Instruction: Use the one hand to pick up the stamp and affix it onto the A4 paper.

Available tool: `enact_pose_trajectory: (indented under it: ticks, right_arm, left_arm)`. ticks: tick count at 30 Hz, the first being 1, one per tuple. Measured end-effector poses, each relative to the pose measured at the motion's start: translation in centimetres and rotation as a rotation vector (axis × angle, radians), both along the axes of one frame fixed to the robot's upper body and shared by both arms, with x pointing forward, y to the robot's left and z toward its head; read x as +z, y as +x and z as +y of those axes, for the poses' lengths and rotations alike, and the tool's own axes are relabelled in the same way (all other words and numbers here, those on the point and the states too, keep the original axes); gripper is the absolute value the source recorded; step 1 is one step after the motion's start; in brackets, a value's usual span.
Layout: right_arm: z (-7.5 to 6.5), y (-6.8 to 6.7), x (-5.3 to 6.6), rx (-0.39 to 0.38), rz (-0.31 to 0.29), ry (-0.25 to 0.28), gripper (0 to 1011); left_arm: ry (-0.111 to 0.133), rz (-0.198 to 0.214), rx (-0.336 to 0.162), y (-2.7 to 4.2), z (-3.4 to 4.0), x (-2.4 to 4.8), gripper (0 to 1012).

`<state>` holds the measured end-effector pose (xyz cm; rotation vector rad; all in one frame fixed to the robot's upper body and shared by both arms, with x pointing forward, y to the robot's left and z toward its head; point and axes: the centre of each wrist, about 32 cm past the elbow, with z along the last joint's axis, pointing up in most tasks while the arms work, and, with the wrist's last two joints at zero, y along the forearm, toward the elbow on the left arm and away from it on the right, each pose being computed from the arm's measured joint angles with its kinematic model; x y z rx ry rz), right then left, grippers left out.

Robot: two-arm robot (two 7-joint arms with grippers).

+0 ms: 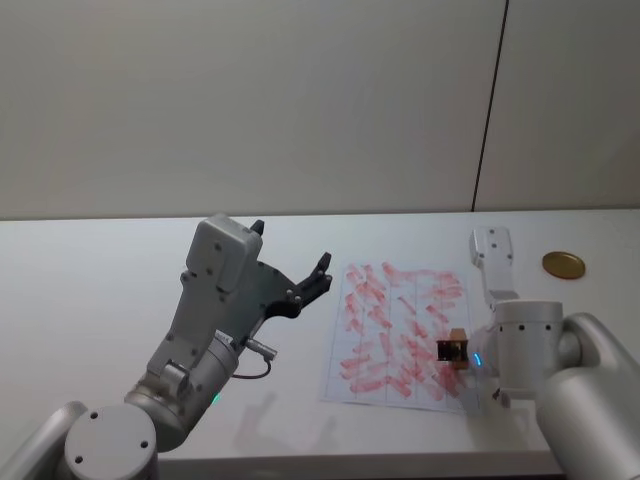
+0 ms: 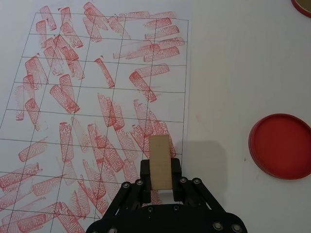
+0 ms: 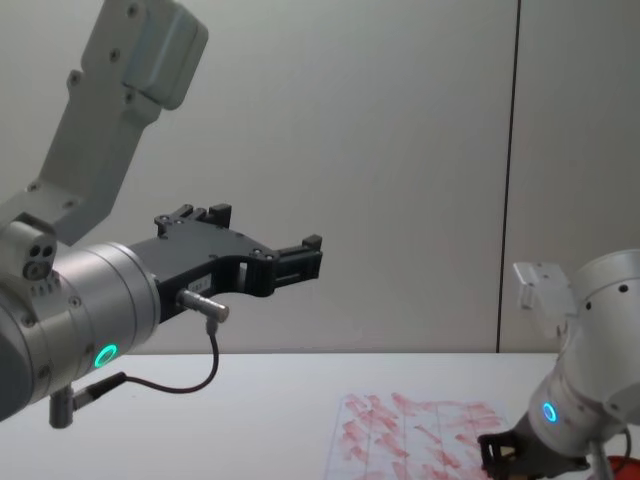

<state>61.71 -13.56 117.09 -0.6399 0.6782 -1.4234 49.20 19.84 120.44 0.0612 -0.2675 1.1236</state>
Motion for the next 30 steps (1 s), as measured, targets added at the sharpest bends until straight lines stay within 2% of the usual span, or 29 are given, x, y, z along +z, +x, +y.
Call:
enact_pose_trajectory:
  ticks: [30]
  right_arm:
    - [0.13,0.08,-0.77,0.012,0.040,0.005,219]
  left_arm:
    - [0.000,0.000,0.000,0.00,0.00,0.00,993]
